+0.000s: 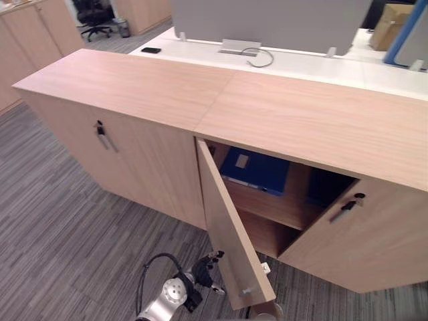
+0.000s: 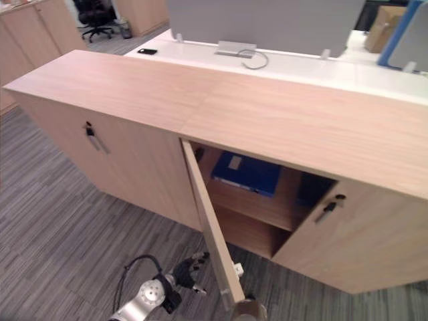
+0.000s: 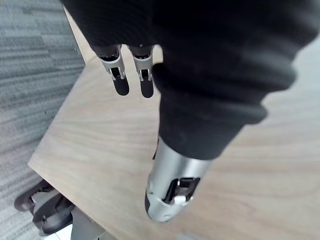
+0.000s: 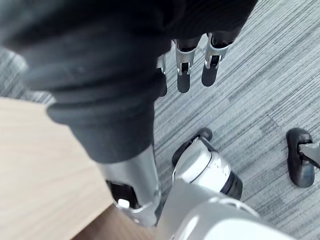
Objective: Walk over to the cabinet, pick up the folder, carry it to the office cabinet, place the folder inside the office cabinet, then close the office cabinet door
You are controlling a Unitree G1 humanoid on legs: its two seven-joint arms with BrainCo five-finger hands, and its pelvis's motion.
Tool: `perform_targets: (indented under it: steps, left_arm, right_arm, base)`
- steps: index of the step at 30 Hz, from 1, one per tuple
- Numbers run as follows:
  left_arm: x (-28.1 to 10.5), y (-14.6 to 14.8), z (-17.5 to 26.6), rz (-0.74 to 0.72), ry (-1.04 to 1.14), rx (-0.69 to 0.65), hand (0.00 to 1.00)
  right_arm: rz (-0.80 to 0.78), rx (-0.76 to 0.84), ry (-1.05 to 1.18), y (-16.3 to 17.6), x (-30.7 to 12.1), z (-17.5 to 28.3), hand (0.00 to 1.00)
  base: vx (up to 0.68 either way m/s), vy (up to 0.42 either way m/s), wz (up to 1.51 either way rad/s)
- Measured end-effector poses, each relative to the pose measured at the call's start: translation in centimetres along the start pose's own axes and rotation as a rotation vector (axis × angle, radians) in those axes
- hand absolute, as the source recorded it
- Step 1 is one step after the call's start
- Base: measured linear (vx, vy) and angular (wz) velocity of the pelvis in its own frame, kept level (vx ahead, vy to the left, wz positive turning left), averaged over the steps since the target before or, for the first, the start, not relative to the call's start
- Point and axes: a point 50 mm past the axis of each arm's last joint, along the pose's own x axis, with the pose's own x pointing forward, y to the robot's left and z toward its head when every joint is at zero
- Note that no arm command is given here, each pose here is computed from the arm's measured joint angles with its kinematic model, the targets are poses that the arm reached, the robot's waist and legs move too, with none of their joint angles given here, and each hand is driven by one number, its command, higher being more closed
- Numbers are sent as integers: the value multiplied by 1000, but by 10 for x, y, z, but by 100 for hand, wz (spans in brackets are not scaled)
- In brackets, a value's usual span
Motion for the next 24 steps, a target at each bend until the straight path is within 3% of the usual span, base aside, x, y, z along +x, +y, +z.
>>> perform_targets:
  steps: [5,16,24]
  left_arm:
    - [-1,12,1,35,6,-50,0]
    - [10,-5,16,-15,-38,-97,0]
    - [11,2,18,85,-42,-179,0]
  right_arm:
    - [-64,33,41,-16,-1,-7,0]
    - [-64,35,44,-17,-1,-6,0]
    - [74,-168,-150,36,3,54,0]
  base:
    - [28,12,-88]
    - [64,-71,-41]
    - [332,-118,-102]
